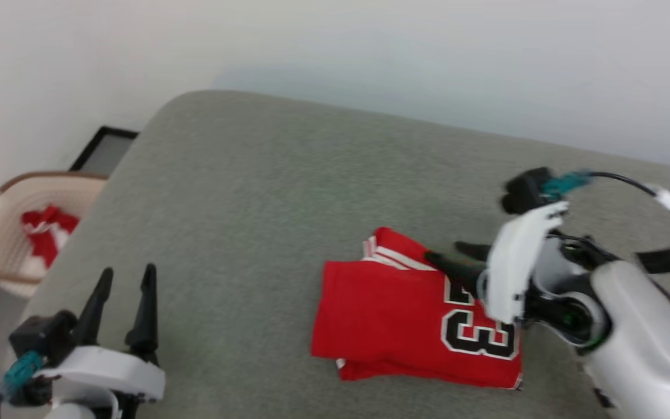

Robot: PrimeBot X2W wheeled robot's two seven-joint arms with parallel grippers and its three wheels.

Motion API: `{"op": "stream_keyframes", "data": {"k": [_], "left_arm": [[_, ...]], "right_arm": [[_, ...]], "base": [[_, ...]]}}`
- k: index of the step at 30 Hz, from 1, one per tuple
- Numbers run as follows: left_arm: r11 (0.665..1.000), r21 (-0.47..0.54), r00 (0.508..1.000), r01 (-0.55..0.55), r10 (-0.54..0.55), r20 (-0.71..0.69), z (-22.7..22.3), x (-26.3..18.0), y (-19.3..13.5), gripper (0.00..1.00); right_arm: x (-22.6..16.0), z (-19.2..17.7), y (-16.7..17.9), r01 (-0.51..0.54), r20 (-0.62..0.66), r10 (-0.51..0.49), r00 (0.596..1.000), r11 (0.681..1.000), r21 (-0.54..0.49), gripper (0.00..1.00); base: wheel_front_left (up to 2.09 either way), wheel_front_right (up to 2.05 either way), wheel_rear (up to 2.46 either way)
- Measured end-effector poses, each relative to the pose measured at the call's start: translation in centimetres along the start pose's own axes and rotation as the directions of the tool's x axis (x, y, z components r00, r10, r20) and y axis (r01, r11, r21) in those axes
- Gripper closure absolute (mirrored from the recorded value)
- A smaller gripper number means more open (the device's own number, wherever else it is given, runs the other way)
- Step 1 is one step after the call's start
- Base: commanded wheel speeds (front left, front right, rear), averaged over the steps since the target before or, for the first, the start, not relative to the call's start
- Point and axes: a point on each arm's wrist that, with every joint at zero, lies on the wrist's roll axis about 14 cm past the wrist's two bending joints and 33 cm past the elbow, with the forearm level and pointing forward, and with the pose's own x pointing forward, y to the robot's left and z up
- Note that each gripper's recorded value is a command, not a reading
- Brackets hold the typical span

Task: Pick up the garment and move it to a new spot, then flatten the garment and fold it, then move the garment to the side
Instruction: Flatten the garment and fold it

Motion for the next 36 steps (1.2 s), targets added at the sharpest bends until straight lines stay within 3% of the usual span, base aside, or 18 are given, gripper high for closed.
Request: {"op": "stream_keyframes", "data": {"k": [5, 10, 14, 22, 28, 32, 36], "left_arm": [[0.999, 0.005, 0.999, 0.041, -0.041, -0.008, -0.4, 0.6, -1.1, 0.0], [0.995, 0.017, 0.995, 0.098, -0.098, -0.024, -1.0, 1.3, -2.8, 0.0], [0.99, 0.015, 0.99, 0.142, -0.142, -0.025, -1.3, 1.8, -4.4, 0.0], [0.974, 0.023, 0.974, 0.224, -0.223, -0.03, -1.6, 2.5, -7.3, 0.0], [0.973, 0.024, 0.973, 0.231, -0.231, -0.014, -1.1, 2.5, -7.5, 0.0], [0.976, 0.019, 0.976, 0.218, -0.218, -0.011, -1.0, 2.1, -7.1, 0.0], [0.977, 0.021, 0.977, 0.213, -0.213, -0.018, -1.2, 1.7, -6.8, 0.0]], "right_arm": [[-4.5, 1.2, -3.6, 0.109, 0.161, -0.111, 0.981, 0.994, 0.023, 0.0], [-9.8, 0.7, -7.2, 0.236, 0.293, -0.244, 0.924, 0.97, 0.061, 0.0], [-14.1, -0.3, -9.6, 0.347, 0.375, -0.35, 0.859, 0.935, 0.077, 0.0], [-21.2, -1.7, -12.0, 0.519, 0.548, -0.479, 0.686, 0.85, 0.093, 0.0], [-24.4, -3.2, -12.6, 0.591, 0.629, -0.521, 0.577, 0.798, 0.12, 0.0], [-24.8, -4.7, -12.9, 0.606, 0.643, -0.542, 0.54, 0.781, 0.15, 0.0], [-24.8, -6.1, -13.2, 0.621, 0.634, -0.563, 0.53, 0.767, 0.163, 0.0]], "base": [[0.0, 0.0, 0.0], [0.0, 0.0, 0.0], [0.0, 0.0, 0.0], [0.0, 0.0, 0.0], [0.0, 0.0, 0.0], [0.0, 0.0, 0.0], [0.0, 0.0, 0.0]]}}
